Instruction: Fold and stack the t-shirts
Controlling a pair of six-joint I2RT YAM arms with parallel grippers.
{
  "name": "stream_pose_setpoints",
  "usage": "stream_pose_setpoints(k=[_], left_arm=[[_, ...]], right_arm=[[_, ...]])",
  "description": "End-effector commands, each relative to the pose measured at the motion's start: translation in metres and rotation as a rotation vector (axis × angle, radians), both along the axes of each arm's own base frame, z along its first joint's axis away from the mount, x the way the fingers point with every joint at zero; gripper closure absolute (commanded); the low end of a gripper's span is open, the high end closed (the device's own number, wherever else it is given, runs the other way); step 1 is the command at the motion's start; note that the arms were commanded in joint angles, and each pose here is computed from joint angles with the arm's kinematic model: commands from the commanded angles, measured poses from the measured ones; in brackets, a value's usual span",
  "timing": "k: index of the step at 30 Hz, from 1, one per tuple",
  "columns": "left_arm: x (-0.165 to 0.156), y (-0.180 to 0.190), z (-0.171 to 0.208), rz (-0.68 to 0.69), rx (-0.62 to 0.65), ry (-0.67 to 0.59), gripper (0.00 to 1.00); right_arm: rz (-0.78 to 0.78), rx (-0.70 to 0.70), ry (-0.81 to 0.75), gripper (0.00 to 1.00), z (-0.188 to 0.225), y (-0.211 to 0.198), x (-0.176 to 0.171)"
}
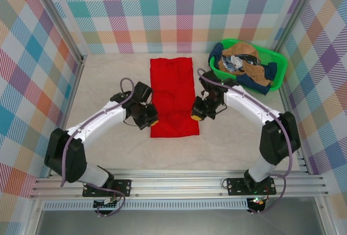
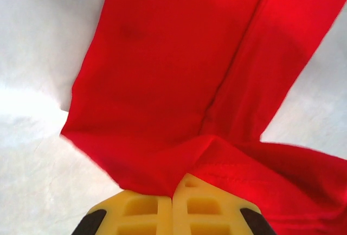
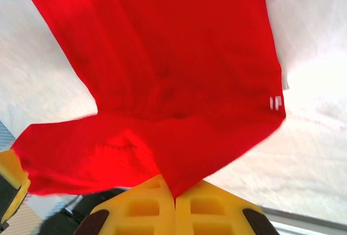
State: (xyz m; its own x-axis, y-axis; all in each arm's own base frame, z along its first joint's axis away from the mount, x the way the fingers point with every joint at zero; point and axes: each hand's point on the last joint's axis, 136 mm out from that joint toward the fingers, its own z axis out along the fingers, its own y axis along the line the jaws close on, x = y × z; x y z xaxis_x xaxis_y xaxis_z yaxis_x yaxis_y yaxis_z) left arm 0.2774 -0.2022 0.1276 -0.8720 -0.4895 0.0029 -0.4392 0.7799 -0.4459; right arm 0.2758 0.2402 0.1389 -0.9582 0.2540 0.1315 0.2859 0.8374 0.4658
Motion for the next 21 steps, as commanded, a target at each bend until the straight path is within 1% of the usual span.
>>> stream_pose_setpoints(k=[1,7,12,15,19,21], left_arm=[[0.037,0.006,0.007,0.009,0.026,-0.065,1.00],[0.090,0.014,-0.005,0.038,0.038,-0.077,1.00],[0.130,0.019,-0.022,0.057,0.041,-0.071,1.00],[0.146,0.017,-0.031,0.043,0.046,-0.063,1.00],[0.167,0.014,-0.033,0.024,0.048,-0.079,1.00],[0.173,0.013,-0.040,0.011,0.061,-0.054,0.99]], right_arm=[[0.026,-0.012,-0.032,1.00,0.003,0.001,0.027],[0.002,-0.019,-0.066,1.00,-0.008,0.001,0.079],[-0.010,-0.025,-0.058,1.00,-0.031,-0.001,0.120],[-0.006,-0.017,-0.055,1.00,-0.041,0.003,0.139],[-0.009,-0.028,-0.044,1.00,-0.050,0.004,0.156],[-0.014,-0.036,-0.035,1.00,-0.055,0.004,0.162]])
